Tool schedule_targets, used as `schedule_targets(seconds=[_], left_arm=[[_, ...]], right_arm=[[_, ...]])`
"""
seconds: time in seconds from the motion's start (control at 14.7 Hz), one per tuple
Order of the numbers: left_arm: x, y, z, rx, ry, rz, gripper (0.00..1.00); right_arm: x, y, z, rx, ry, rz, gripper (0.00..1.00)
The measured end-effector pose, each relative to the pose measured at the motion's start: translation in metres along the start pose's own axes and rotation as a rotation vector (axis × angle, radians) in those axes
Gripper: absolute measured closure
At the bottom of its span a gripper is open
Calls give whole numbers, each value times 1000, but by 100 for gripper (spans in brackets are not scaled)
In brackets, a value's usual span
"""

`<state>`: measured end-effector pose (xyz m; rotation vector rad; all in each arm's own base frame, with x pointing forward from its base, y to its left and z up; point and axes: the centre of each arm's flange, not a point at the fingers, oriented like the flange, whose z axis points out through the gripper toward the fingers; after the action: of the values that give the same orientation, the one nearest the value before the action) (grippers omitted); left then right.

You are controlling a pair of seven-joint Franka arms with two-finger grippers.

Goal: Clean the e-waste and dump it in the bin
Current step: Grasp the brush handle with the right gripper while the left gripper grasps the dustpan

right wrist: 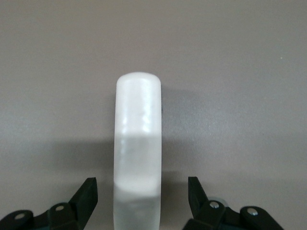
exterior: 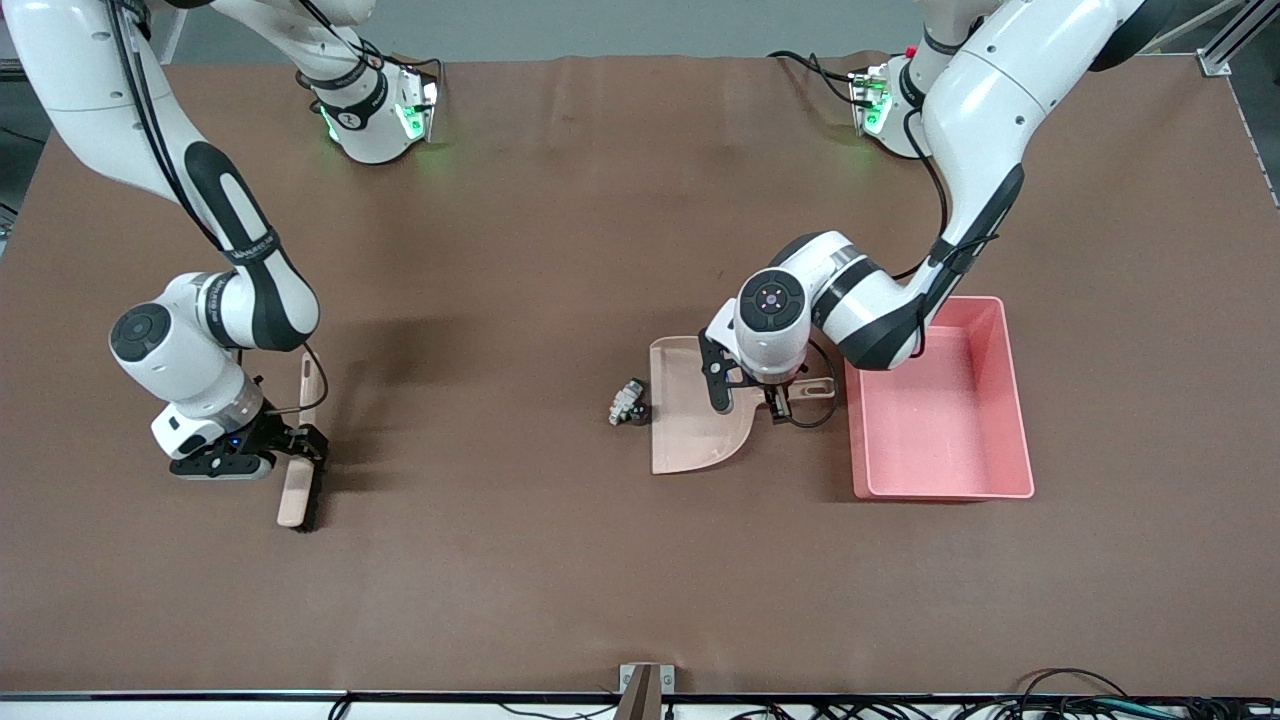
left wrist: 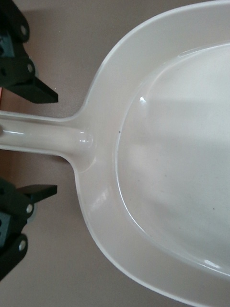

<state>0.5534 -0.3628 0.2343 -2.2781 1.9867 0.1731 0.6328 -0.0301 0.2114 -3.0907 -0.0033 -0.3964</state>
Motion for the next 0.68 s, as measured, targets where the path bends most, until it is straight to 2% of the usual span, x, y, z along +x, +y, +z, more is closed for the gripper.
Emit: schedule_targets(seconds=[0.14, 0.34, 0.41, 0.68], left_arm=[[1, 0, 0, 2, 0, 2, 25], [1, 1, 0, 2, 0, 4, 32], [1, 1, 0, 2, 0, 4, 34], [1, 1, 2, 0, -1, 4, 36]], right_arm=[[6, 0, -1, 0, 10, 1, 26], [10, 0, -2, 1, 14, 1, 29], [10, -1, -1, 2, 13, 0, 33], [8, -3, 3, 4, 4, -2, 35]])
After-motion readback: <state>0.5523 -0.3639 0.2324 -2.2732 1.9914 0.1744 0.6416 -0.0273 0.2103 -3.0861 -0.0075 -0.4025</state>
